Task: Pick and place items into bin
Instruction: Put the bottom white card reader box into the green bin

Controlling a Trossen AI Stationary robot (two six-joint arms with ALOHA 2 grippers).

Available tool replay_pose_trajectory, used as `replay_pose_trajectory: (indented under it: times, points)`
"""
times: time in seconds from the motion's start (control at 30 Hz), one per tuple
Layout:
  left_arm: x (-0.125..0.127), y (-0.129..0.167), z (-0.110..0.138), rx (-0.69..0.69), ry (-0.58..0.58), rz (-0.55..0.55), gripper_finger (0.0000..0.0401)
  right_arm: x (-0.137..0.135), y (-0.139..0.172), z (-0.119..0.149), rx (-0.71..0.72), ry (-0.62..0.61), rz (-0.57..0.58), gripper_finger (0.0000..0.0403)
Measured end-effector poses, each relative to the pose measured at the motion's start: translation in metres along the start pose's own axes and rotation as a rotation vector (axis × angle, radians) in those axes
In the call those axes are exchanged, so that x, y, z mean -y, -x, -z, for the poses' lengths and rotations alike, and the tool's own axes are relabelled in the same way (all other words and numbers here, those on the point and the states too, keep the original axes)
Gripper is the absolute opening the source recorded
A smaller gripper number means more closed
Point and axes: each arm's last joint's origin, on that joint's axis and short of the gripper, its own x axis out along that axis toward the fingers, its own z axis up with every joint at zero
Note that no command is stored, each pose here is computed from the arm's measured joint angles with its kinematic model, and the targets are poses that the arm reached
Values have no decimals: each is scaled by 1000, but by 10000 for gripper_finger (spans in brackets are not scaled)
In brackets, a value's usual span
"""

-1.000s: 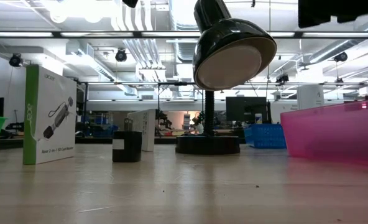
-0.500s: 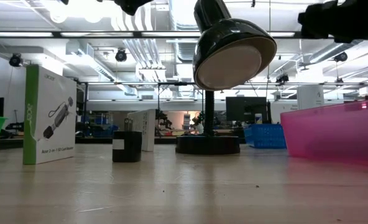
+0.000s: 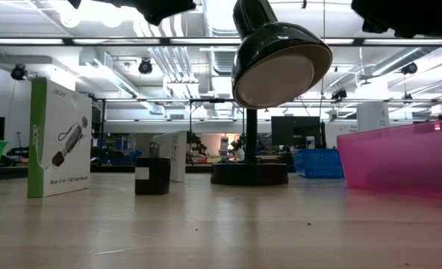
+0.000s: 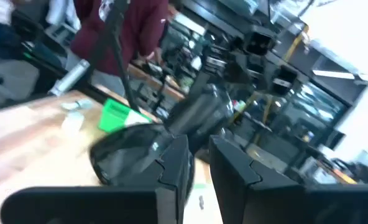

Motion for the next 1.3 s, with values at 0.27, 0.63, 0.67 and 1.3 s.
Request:
replay_pose_trajectory:
  times: [0.27, 0.63, 0.67, 1.3]
  points:
    - [4, 0, 7, -69, 294, 70, 121, 1, 0, 2, -39, 34, 44, 54]
    - [7, 2, 4, -97, 625, 141, 121, 1, 0, 2, -40, 59, 45, 54]
    - [8, 2, 5, -114, 652, 140, 121, 1, 0, 2, -40, 60, 45, 54]
    - [17, 3, 1, -176, 917, 47, 121, 0, 0, 3, -44, 68, 42, 54]
